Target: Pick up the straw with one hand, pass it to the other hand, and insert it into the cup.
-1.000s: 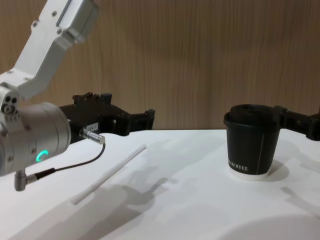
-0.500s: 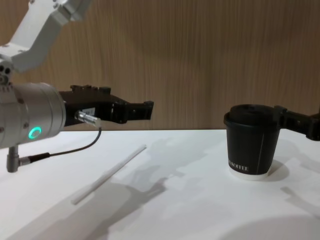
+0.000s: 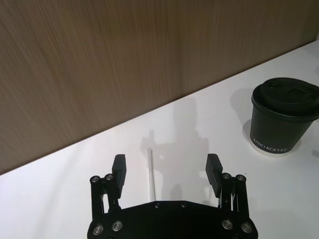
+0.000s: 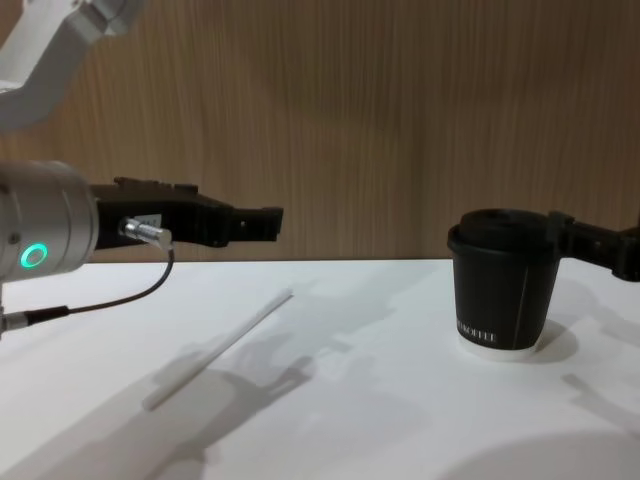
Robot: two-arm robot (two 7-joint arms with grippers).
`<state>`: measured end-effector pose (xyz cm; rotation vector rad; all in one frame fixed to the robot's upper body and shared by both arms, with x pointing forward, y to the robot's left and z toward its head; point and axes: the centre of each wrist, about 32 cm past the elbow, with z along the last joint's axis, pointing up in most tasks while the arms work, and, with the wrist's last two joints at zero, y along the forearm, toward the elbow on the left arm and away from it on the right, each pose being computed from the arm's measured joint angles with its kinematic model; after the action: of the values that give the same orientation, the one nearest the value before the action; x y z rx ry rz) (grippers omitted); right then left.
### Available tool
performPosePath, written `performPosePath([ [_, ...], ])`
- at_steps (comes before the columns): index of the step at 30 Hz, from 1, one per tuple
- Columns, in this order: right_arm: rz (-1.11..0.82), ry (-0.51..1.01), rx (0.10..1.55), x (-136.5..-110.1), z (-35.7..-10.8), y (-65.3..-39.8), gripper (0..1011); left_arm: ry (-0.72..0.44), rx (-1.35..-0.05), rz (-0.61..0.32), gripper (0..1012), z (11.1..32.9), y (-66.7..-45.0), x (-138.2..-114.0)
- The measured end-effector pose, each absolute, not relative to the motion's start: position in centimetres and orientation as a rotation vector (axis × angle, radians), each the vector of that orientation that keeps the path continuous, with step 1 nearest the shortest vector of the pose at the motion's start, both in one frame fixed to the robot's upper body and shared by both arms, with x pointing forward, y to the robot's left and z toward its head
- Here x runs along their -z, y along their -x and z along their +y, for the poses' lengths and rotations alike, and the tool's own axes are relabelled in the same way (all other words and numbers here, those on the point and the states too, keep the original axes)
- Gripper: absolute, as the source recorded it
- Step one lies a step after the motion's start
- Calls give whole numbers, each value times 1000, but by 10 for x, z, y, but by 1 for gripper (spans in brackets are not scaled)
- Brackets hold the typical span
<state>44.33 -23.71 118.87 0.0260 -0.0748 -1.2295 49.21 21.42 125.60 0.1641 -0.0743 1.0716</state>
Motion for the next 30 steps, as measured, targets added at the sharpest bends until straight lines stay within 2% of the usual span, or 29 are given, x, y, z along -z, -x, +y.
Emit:
performPosePath([
  [17, -75, -26, 1229, -1189, -237, -443, 1001, -158, -1049, 69, 1003, 230, -499, -1246],
  [30, -75, -26, 1229, -1189, -237, -443, 1001, -189, -1032, 108, 1003, 235, -513, -1246],
])
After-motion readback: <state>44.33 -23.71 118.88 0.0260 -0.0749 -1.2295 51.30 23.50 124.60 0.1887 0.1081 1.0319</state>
